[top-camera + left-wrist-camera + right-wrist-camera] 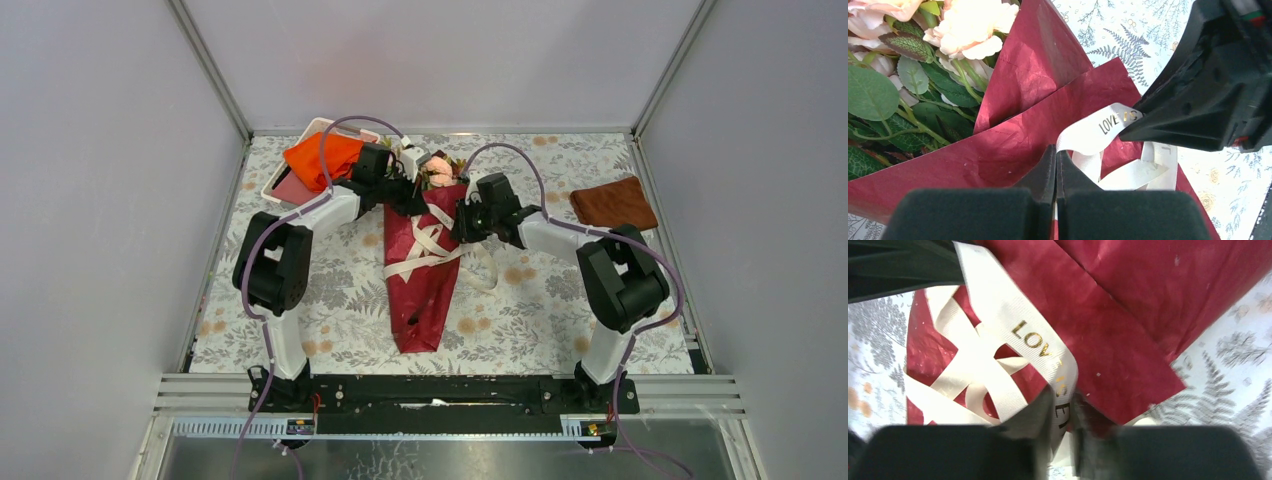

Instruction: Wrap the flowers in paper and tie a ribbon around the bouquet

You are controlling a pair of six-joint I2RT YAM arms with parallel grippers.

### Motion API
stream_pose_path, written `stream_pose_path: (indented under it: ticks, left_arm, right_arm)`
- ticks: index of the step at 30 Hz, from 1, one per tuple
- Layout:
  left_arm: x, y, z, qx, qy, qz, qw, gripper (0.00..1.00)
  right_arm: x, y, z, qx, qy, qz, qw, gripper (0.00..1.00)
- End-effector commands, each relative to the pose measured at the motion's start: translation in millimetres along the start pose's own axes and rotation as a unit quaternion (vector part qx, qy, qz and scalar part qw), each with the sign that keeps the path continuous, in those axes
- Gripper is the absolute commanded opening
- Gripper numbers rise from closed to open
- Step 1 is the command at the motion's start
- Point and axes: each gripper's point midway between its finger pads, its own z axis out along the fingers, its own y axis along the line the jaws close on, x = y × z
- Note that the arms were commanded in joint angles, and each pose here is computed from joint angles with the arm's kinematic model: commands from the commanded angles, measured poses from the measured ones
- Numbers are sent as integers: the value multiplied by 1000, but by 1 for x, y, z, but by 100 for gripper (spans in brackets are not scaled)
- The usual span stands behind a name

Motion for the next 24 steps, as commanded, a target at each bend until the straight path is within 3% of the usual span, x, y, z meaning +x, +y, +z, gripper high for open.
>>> stream_pose_path:
  ticks: [1,3,4,6,9,12,15,17,20,22,24]
  left_arm:
    - [-12,-2,-5,-8,-10,43,999,22]
    - [-21,-7,-15,-9,-6,70,997,51]
    - [-28,-12,-24,-8,-4,88,996,59]
    - [-40,-30,-42,7,-5,154,988,64]
    - [-33,-75,-58,67,28,267,961,56]
    - [14,-113,-52,159,90,366,913,53]
    - [42,-101,-38,162,135,447,869,54]
    - [30,-80,-32,132,143,453,870,46]
    - [11,-59,-26,85,143,419,893,37]
    - [15,-55,-21,64,147,394,905,38]
    - [35,-67,-23,101,145,423,889,42]
  right_arm:
    - [-14,11,3,-18,-8,18,1000,8]
    - [-17,7,2,-14,-19,39,999,0]
    - [-20,7,2,-19,-24,53,998,0]
    - [-23,3,4,-21,-26,80,996,0]
    - [-26,-2,8,-32,-25,119,992,0]
    - [-32,-5,10,-56,-28,160,985,0]
    - [-33,-8,10,-57,-27,168,984,0]
    - [-32,-7,8,-57,-26,168,984,0]
    - [-29,-10,9,-51,-24,169,984,0]
    - [-25,-11,11,-50,-22,171,984,0]
    - [-22,-11,13,-52,-21,174,983,0]
